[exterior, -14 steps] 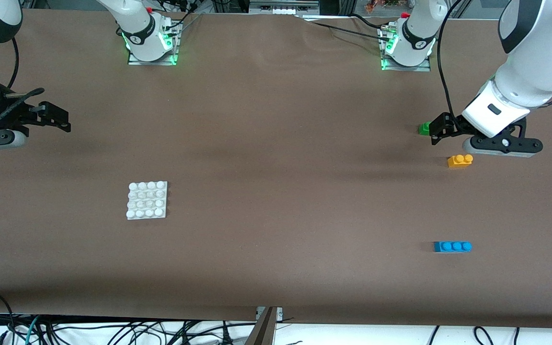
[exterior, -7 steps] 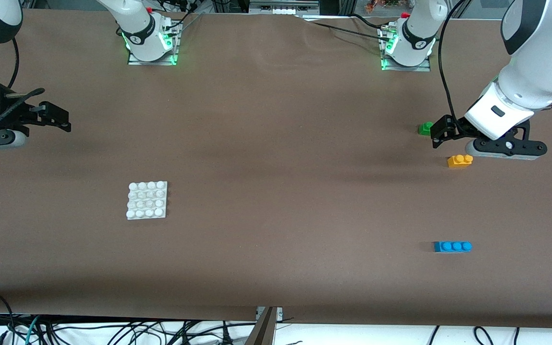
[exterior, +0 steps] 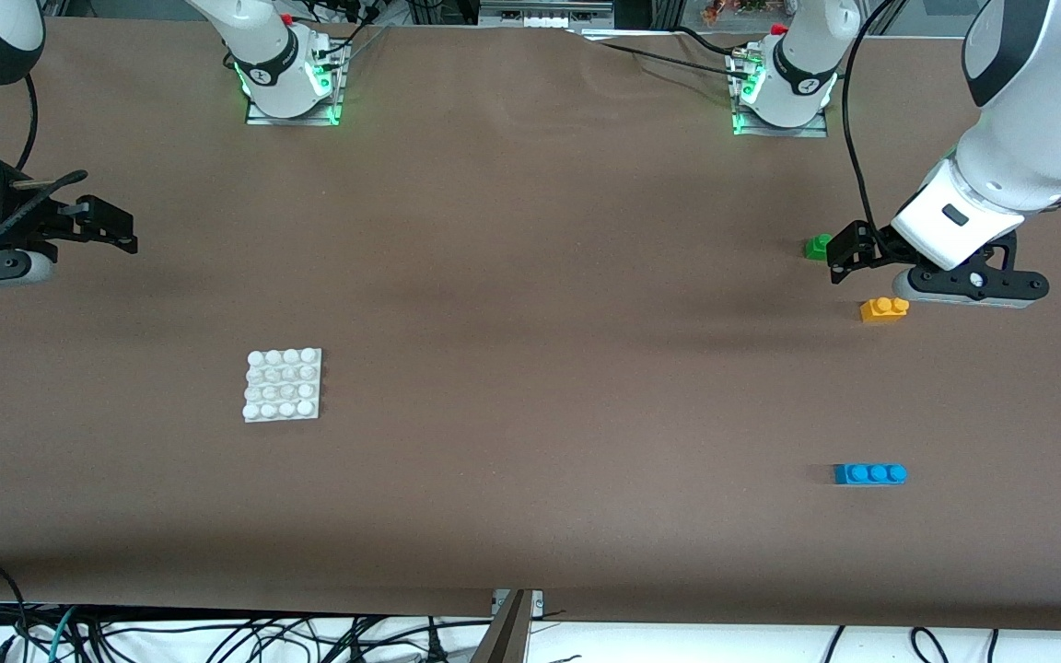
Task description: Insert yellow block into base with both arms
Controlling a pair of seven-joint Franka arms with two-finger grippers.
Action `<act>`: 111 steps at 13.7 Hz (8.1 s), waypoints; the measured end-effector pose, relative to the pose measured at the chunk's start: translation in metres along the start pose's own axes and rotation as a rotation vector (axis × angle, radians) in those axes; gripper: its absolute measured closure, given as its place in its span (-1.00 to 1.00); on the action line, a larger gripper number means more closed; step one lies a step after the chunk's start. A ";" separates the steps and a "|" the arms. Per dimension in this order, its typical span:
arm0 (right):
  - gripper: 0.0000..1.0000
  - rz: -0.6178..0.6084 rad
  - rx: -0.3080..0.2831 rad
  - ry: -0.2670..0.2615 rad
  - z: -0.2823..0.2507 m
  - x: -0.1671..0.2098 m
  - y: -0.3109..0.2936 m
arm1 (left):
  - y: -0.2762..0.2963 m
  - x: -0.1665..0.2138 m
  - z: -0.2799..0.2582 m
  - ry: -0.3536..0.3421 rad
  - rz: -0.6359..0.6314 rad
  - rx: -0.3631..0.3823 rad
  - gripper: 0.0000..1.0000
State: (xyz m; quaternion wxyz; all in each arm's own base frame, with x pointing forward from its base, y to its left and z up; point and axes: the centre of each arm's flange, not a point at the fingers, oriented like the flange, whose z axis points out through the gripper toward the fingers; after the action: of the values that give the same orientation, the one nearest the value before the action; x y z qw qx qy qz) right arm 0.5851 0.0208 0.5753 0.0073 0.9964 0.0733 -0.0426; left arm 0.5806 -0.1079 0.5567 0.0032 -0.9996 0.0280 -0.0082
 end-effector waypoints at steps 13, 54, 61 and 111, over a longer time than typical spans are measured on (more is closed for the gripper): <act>-1.00 0.007 0.000 0.006 0.053 0.013 0.005 | 0.000 -0.002 0.001 -0.021 0.000 0.003 -1.00; -0.81 0.168 0.109 0.180 0.384 0.094 -0.001 | -0.006 -0.006 0.001 -0.056 -0.009 0.008 -1.00; -0.39 0.165 0.110 0.184 0.382 0.096 -0.002 | -0.006 -0.006 0.001 -0.056 -0.009 0.008 -1.00; -0.37 0.409 0.277 0.333 0.390 0.074 -0.473 | -0.011 -0.005 0.001 -0.056 -0.017 0.008 -1.00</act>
State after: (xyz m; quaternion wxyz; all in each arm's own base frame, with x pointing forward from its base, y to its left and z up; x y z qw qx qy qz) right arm 0.5565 0.4912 0.1768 -0.1323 0.9753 -0.1352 0.1142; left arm 0.5760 -0.0970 0.5556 0.0080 -0.9996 0.0194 0.0197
